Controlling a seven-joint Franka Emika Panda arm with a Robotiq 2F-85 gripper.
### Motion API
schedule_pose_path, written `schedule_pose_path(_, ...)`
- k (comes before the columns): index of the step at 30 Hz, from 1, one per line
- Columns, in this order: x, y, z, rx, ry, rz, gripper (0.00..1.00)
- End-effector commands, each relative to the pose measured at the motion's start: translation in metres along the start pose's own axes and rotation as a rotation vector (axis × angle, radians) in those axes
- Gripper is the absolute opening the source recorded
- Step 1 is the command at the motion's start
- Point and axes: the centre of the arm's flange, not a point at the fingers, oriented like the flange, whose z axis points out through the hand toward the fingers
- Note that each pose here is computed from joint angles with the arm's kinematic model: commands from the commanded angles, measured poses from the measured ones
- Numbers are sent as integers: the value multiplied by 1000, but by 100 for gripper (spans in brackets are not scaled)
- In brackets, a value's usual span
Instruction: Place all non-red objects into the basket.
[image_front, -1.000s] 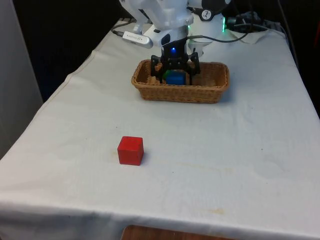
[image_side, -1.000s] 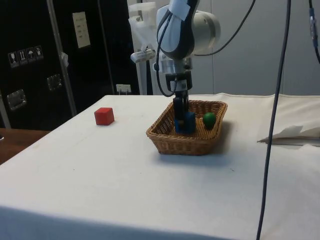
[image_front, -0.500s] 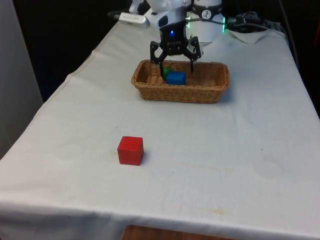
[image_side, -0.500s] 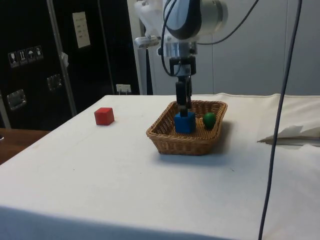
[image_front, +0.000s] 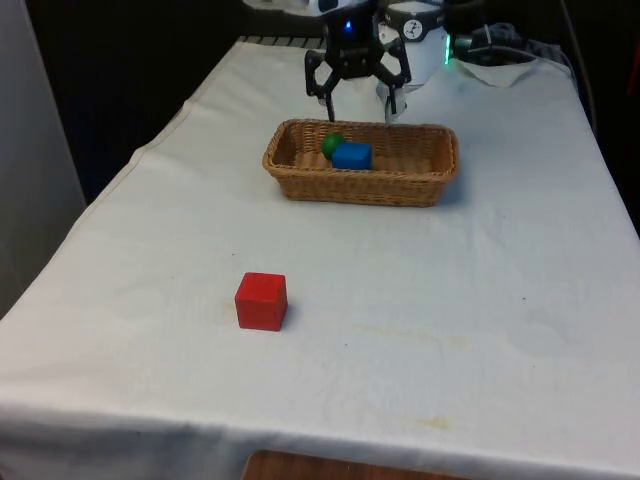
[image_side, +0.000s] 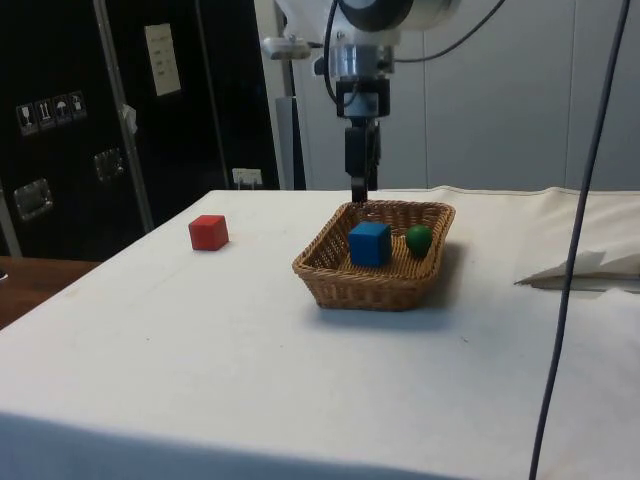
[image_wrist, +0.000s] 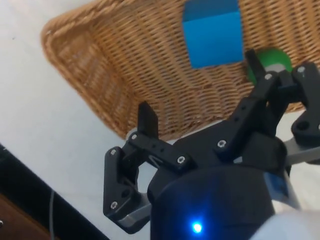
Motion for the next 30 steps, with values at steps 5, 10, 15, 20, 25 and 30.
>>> schedule_pose_path(5,5,-11,-14,-8,19,12,100)
schedule_pose_path(10,12,-23,-33,-9,50,21,100)
schedule_pose_path(15,18,-31,-44,-9,64,26,100)
schedule_pose_path(20,29,-42,-59,-6,79,31,100)
schedule_pose_path(25,39,-48,-70,-5,89,35,100)
schedule_pose_path(30,55,-54,-86,-13,99,39,100)
